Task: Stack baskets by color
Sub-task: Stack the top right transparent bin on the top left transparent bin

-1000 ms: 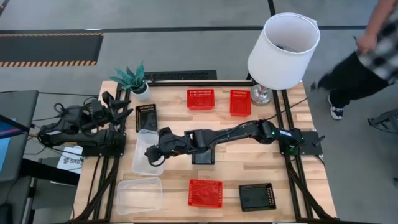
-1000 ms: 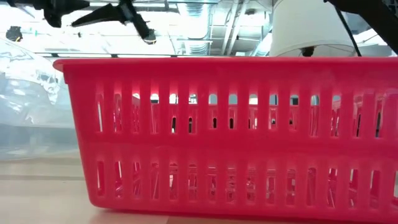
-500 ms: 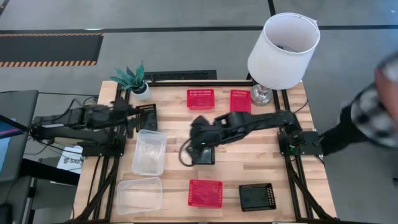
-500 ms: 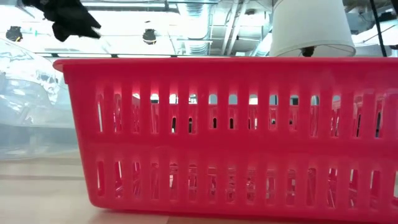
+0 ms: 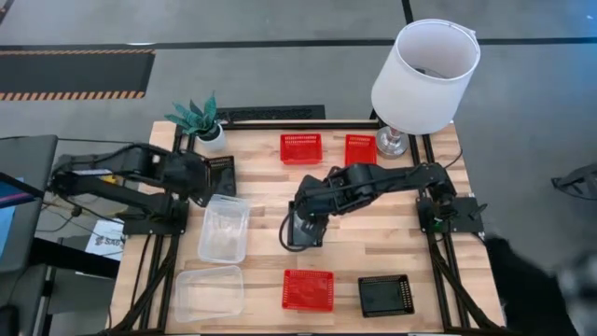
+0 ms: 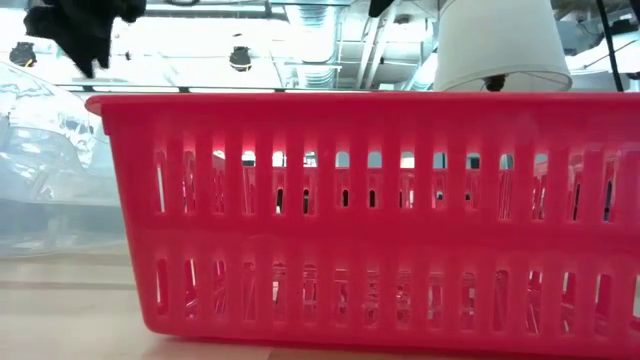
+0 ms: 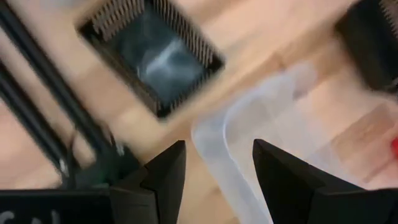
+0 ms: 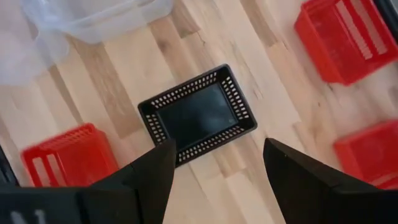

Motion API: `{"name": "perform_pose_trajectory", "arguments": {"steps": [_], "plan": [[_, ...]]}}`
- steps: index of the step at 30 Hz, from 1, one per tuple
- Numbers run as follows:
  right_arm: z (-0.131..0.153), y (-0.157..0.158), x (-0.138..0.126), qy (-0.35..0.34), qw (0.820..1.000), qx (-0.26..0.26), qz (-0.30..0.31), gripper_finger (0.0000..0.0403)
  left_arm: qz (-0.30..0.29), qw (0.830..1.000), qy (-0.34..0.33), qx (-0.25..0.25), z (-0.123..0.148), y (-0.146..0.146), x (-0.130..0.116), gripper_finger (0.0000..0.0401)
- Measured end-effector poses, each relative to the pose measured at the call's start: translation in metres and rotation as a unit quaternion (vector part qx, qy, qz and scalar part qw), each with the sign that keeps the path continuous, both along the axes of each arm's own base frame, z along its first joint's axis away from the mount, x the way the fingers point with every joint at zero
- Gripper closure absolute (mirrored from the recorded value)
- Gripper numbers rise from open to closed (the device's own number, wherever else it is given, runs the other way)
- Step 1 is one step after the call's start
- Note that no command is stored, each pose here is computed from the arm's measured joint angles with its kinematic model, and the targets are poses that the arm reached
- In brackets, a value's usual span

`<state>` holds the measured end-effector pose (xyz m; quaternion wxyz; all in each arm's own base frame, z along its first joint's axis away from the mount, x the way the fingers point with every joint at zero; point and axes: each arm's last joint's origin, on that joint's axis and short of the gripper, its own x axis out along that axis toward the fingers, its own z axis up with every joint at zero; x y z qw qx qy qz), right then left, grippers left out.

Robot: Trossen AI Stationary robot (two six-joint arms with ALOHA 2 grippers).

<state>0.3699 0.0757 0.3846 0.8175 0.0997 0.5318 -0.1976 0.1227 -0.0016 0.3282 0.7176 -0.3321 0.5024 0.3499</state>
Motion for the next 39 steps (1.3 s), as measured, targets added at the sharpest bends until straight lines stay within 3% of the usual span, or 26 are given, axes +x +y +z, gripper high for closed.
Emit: {"name": "perform_pose_trajectory", "arguments": {"steps": [5, 11, 15, 24, 28, 33, 39], "plan": [[0.015, 0.006, -0.022, -0.005, 0.998, -0.024, 0.06, 0.0138, 0.024, 0.999, 0.045, -0.017, -0.017, -0.019, 0.018, 0.0227], [0.009, -0.009, -0.075, 0.013, 0.997, -0.068, 0.028, 0.0138, 0.039, 0.996, 0.077, -0.014, -0.029, -0.036, 0.036, 0.0227], [-0.004, -0.023, -0.117, -0.038, 0.998, -0.054, -0.004, 0.0138, 0.043, 0.993, 0.109, -0.005, -0.04, -0.043, 0.048, 0.0227], [-0.051, -0.038, -0.182, -0.162, 0.987, 0.003, -0.012, 0.0138, 0.054, 0.979, 0.194, -0.013, -0.068, -0.053, 0.074, 0.023], [-0.063, -0.044, -0.203, -0.165, 0.986, 0.015, -0.026, 0.0138, 0.056, 0.977, 0.205, -0.011, -0.072, -0.054, 0.078, 0.0272], [-0.07, -0.049, -0.222, -0.172, 0.984, 0.025, -0.035, 0.0138, 0.062, 0.978, 0.199, -0.016, -0.07, -0.054, 0.076, 0.0379], [-0.068, -0.05, -0.231, -0.182, 0.982, 0.029, -0.03, 0.0138, 0.055, 0.982, 0.181, -0.019, -0.064, -0.052, 0.071, 0.0399]]}}
